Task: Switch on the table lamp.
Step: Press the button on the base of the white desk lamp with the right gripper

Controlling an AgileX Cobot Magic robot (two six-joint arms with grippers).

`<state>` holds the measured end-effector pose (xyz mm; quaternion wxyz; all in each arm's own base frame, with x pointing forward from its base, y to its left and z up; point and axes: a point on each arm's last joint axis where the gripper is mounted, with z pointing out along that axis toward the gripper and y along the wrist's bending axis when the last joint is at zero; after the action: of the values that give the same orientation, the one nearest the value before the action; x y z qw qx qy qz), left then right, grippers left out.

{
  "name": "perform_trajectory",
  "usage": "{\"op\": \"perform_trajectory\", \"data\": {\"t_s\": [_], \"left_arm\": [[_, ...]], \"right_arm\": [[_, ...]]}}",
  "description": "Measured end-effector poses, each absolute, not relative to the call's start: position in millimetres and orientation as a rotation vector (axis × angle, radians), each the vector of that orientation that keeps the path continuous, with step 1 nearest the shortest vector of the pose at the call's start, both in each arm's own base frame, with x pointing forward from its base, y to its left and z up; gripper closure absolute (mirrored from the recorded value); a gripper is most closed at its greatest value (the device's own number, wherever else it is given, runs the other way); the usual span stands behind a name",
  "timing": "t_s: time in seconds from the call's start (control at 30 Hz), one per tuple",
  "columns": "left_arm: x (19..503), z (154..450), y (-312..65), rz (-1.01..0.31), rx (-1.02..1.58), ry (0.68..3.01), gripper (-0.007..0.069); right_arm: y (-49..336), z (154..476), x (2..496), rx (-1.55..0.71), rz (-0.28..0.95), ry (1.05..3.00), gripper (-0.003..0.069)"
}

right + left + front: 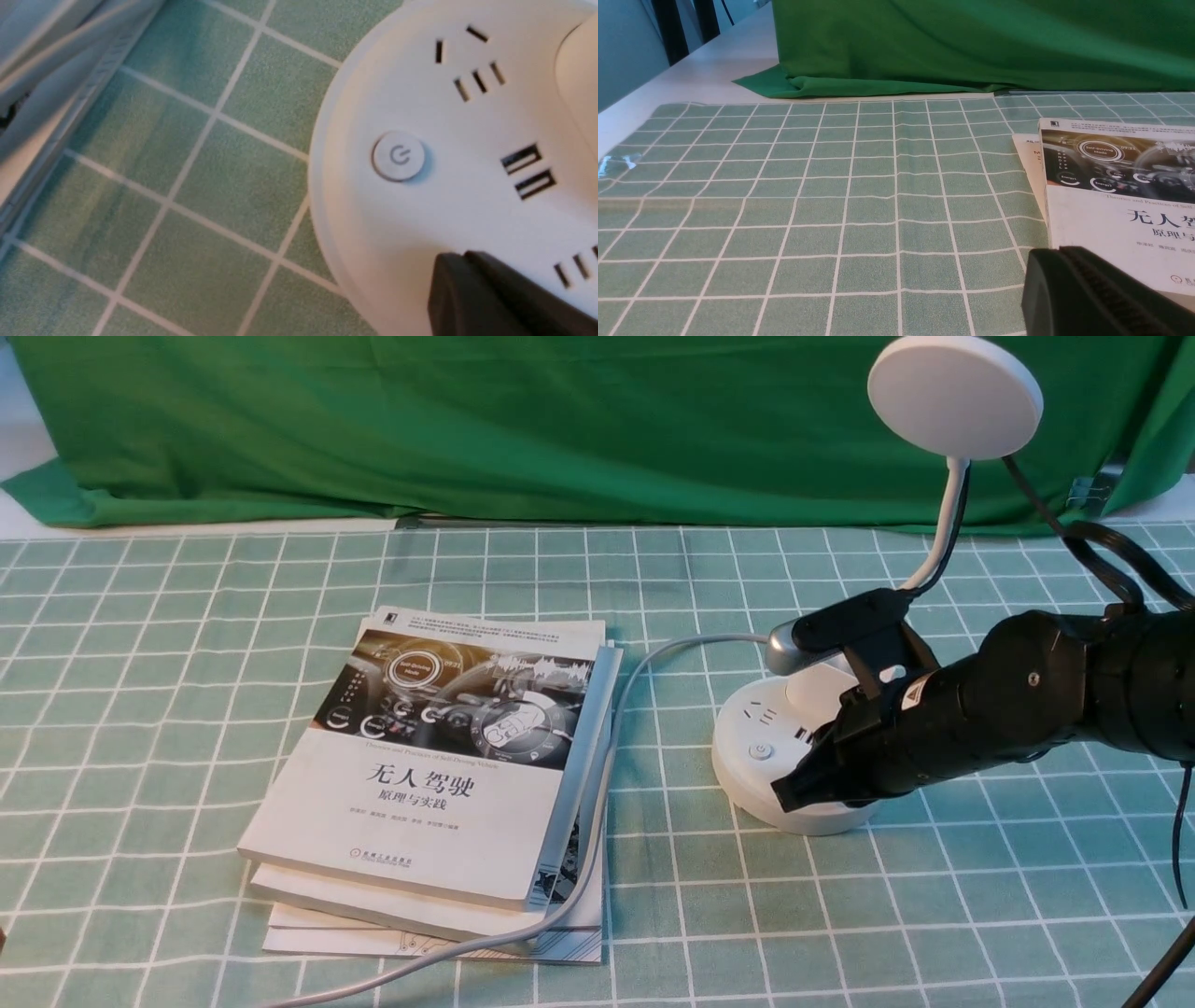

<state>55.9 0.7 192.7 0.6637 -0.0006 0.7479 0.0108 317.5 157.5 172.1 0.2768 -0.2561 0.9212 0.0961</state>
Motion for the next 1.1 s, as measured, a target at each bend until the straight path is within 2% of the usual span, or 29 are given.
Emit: {"op": "perform_trajectory", "data": {"t_s": [1.1], "left_arm": [[55.9, 192.7, 0.7, 0.024, -0.001, 1.69, 0.0604]], "right_arm": [[156.0, 170.7, 323.7, -0.684, 0.239, 2.453, 0.0627]]}}
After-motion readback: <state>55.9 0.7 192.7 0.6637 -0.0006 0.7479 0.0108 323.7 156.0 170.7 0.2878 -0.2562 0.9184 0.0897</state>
